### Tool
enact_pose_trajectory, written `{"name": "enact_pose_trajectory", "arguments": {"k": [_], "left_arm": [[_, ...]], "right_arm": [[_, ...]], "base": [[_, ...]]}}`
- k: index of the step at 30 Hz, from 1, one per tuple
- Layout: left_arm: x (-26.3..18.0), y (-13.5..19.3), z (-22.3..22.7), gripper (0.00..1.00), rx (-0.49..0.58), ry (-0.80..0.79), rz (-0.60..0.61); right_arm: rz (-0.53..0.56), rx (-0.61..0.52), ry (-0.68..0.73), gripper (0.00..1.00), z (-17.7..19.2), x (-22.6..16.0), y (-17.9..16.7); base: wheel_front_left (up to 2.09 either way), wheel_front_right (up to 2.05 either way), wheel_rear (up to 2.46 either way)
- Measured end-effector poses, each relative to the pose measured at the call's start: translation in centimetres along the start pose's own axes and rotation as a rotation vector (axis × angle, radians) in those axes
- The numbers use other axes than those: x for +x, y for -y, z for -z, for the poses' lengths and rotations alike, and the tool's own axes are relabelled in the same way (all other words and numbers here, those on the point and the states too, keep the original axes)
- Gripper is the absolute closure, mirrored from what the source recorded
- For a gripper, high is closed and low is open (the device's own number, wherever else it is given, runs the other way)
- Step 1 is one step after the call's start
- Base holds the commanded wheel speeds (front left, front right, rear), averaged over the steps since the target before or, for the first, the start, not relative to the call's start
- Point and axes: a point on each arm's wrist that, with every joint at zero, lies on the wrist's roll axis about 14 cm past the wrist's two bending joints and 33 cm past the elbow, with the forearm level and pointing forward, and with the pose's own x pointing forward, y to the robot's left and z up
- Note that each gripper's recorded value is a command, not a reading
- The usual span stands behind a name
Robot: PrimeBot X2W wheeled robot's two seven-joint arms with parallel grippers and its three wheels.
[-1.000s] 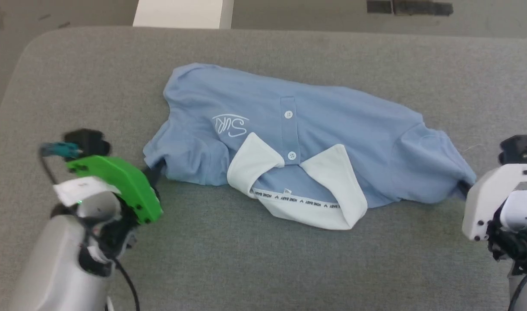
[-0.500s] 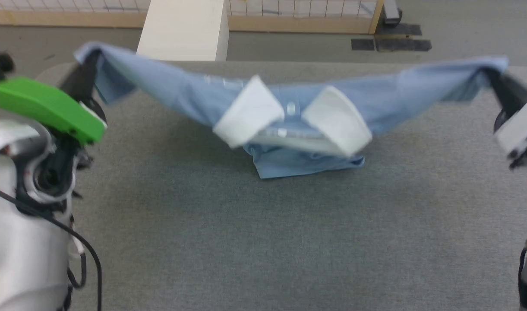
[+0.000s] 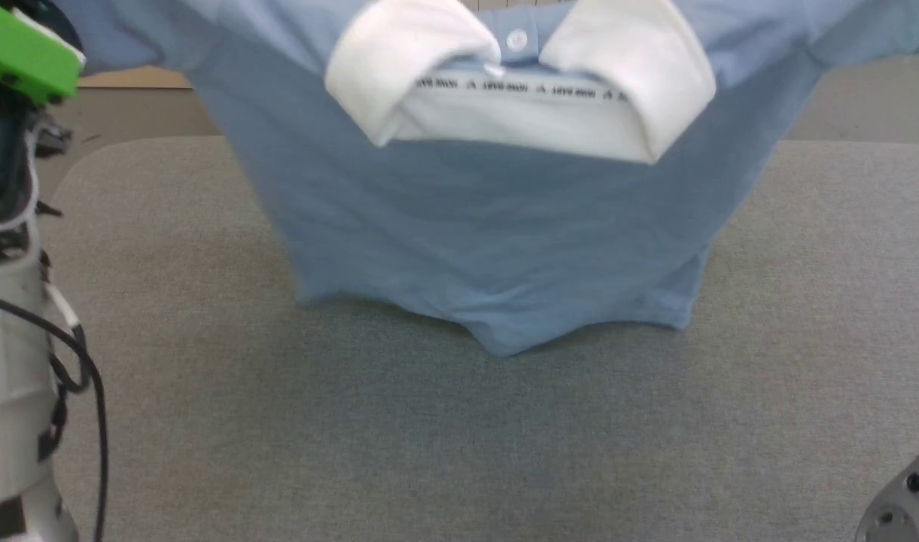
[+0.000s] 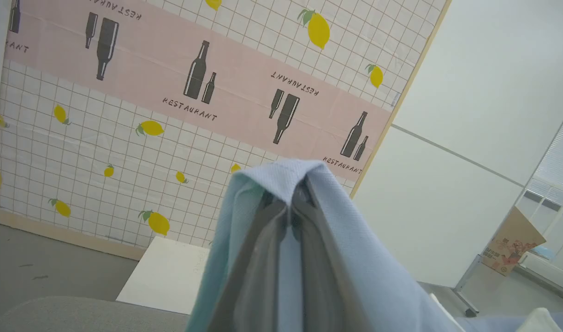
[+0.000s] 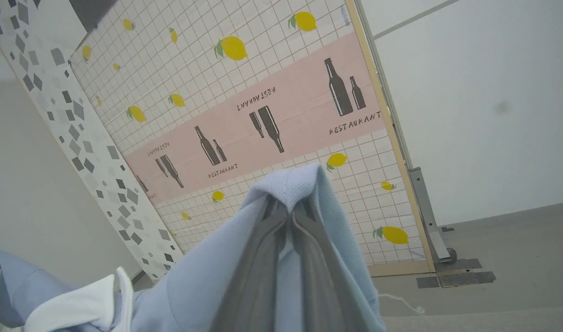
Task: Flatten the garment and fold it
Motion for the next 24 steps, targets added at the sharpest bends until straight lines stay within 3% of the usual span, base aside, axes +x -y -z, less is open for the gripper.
{"name": "enact_pose_trajectory", "arguments": {"k": [6,14,24], "left_arm": [[2.0,-1.7,1.0,1.00,0.066,-0.060,-0.039],[6.7,-3.4,3.3,1.00,0.170,-0.129,-0.079],[14.2,-5.2,2.4,1.00,0.256,0.015,-0.106]], "right_arm": [[0.015,-0.010,0.007,1.00,-0.6,2.0,0.1],[0.027,-0.046,0.007,1.00,-1.5,7.9,-0.5],[0.055,-0.083,0.138,1.00,-3.0,16.0,-0.1]], "base": [[0.00,0.00,0.00],[0.00,0.00,0.00],[0.00,0.00,0.00]]}}
